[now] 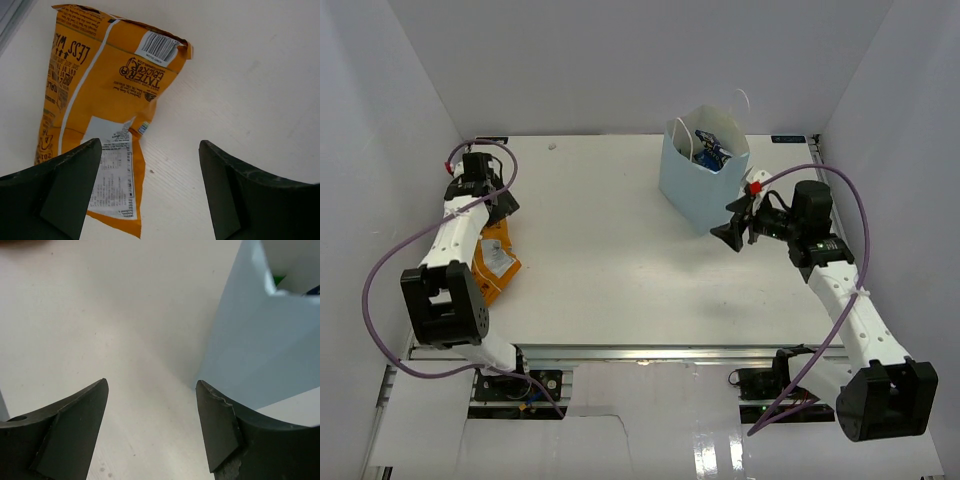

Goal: Place the snacks into the paper bag

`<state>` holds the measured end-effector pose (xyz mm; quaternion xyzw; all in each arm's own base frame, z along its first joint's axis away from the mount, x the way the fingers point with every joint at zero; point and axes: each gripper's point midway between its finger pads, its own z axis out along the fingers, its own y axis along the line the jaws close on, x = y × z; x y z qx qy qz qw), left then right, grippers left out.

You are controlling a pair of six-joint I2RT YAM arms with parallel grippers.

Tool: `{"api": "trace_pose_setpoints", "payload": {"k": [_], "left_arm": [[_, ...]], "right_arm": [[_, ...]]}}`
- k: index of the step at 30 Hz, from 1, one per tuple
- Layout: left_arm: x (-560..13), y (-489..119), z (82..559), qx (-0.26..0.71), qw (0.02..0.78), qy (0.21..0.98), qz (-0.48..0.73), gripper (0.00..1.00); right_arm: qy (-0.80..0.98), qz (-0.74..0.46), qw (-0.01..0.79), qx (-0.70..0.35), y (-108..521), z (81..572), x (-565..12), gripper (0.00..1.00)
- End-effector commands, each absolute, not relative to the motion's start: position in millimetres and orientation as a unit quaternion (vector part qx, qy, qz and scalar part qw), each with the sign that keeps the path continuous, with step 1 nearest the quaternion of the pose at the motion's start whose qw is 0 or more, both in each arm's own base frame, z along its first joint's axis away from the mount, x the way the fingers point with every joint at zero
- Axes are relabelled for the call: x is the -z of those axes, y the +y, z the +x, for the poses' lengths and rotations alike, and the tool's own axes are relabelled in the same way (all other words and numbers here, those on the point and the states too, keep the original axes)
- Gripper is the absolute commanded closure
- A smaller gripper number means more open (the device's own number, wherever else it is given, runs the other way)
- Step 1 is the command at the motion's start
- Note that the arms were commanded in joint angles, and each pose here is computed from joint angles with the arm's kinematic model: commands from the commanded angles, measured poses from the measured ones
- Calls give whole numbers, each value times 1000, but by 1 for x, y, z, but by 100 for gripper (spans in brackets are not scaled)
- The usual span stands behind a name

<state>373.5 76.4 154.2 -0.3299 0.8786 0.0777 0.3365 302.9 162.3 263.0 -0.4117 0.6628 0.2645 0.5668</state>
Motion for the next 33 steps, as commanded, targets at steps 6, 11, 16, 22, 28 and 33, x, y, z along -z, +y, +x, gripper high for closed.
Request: {"api": "trace_pose_setpoints", "payload": {"k": [6,11,16,22,28,33], "left_arm": [[-143,119,410,-201,308,900,-236,10],[-112,125,418,-221,267,914,-210,13],[-94,130,412,-243,241,921,-186,13],[-79,124,407,-228,228,930,-177,28],[-66,114,397,-202,220,938,-173,63],[-69,99,400,-158,232,945,-167,82]], "right_arm": [[683,-417,522,-295,163,275,-214,23],[689,-411,514,-302,163,273,-203,23],[693,-408,509,-308,164,274,-199,23],[692,-405,507,-316,166,276,-200,23],[684,-410,511,-321,168,275,-207,23],[672,-419,509,-338,172,268,-213,23]]}}
